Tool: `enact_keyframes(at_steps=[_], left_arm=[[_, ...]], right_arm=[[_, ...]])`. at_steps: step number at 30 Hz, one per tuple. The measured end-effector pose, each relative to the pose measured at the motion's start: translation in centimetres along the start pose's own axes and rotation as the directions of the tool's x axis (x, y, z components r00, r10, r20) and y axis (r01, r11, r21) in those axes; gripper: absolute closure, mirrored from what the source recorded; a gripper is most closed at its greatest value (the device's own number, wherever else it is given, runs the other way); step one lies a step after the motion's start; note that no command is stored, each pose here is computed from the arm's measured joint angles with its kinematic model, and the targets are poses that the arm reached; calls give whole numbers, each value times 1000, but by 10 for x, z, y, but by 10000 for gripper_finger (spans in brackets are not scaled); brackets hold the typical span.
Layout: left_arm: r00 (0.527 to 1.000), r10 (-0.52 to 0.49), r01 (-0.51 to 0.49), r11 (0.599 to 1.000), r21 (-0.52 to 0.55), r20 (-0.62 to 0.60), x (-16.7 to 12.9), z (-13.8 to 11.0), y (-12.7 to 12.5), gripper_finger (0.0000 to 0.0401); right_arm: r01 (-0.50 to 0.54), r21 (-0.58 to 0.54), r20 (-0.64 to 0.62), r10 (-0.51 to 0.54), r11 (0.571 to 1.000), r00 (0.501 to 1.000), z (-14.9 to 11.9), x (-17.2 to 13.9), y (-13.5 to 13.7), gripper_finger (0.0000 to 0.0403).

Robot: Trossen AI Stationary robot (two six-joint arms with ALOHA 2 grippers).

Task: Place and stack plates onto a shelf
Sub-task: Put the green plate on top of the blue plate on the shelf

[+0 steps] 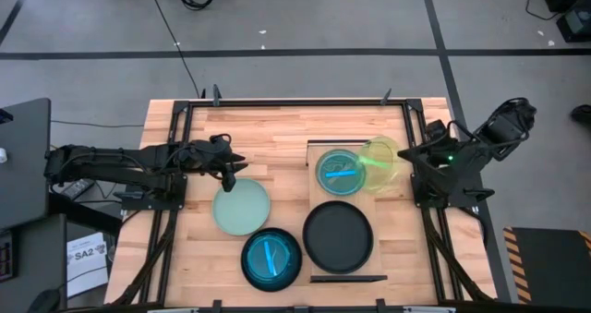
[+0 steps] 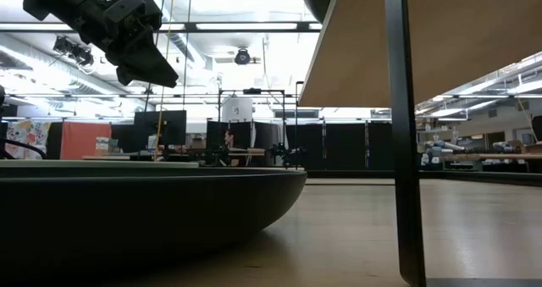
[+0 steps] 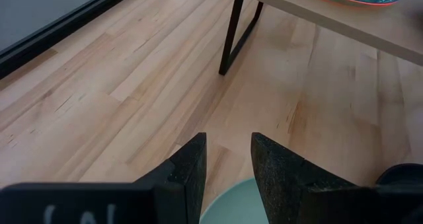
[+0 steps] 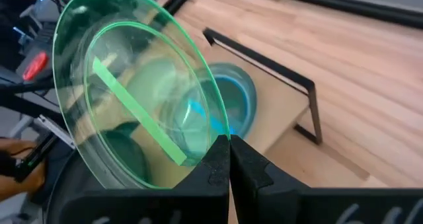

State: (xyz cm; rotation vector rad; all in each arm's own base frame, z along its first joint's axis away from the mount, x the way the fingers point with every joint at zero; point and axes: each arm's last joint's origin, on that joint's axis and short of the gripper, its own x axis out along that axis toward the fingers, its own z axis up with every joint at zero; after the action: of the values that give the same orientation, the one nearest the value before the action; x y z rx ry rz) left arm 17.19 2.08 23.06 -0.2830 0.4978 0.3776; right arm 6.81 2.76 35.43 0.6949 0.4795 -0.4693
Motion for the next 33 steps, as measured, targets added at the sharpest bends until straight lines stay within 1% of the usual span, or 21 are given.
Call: enact_keyframes(at_steps=[6, 11, 19, 25, 33], left_arm=[[1000, 0, 0, 1000, 0, 0, 0, 0, 0, 275], [1000, 0, 0, 1000, 0, 0, 0, 0, 0, 275], [1000, 0, 0, 1000, 1, 0, 0, 0, 0, 275], [1000, 0, 0, 1000, 1, 0, 0, 0, 0, 275], [1000, 0, 0, 1000, 1, 0, 0, 0, 0, 275]], right_arm=[[28, -33, 72, -25, 999, 997, 7, 14, 17, 398], [54, -67, 69, -50, 996, 996, 14, 29, 26, 398], [90, -117, 2, -91, 989, 996, 28, 60, 32, 398], [113, -123, -84, -124, 986, 989, 38, 82, 27, 398], [132, -119, -145, -149, 984, 978, 50, 106, 20, 398]])
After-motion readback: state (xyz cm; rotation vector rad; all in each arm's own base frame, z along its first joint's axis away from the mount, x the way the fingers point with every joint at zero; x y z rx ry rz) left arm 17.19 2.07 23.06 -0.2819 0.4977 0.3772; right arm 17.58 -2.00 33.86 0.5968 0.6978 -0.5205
